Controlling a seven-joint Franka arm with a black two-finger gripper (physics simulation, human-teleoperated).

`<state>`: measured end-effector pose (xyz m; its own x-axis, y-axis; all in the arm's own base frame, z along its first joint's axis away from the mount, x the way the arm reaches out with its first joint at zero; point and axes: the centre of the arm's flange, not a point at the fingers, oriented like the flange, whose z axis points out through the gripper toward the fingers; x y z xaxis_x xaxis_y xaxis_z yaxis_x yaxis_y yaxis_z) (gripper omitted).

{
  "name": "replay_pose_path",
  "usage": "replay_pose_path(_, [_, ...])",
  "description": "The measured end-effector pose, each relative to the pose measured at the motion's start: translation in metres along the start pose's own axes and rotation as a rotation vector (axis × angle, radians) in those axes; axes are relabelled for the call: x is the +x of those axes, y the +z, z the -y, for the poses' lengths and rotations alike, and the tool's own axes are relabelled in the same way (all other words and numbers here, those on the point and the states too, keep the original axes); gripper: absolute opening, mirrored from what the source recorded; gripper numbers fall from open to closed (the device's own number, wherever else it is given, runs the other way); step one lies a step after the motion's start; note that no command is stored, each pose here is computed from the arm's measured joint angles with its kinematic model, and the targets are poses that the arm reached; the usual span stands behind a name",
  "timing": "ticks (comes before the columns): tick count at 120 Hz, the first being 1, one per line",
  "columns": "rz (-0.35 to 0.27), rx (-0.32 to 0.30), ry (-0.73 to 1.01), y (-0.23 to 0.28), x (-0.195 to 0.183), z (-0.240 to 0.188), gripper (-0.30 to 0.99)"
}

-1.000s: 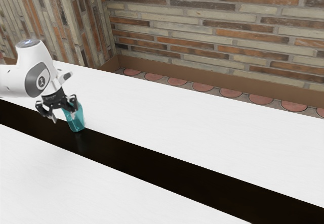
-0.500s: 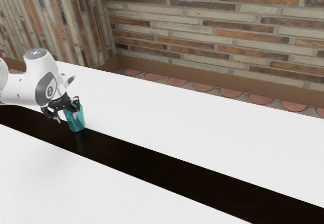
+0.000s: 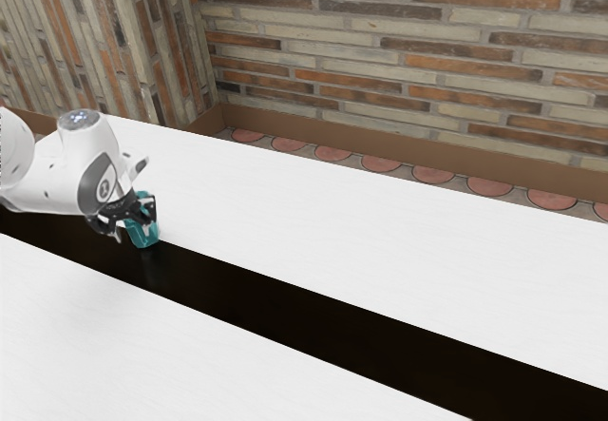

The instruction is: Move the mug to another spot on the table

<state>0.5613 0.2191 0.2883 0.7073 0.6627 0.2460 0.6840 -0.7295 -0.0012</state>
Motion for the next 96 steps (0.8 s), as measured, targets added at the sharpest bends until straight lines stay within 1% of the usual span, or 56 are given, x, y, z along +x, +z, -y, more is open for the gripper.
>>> replay_pose_path(14, [0.006,0.008,-0.001,0.008,-0.002,0.001,0.35])
replay_pose_path(21, [0.008,0.011,-0.001,0.011,-0.002,0.002,0.33])
replay_pose_path(38, [0.007,0.013,0.0,0.013,-0.002,0.001,0.14])
replay_pose_path(45, [0.005,0.013,-0.001,0.013,-0.002,0.001,0.09])
replay_pose_path(74, [-0.062,-0.018,-0.005,0.003,0.001,-0.007,0.0])
replay_pose_path(87, [-0.09,-0.041,-0.016,-0.01,0.003,-0.009,-0.02])
replay_pose_path(96, [-0.102,-0.063,-0.01,-0.02,-0.004,-0.017,-0.02])
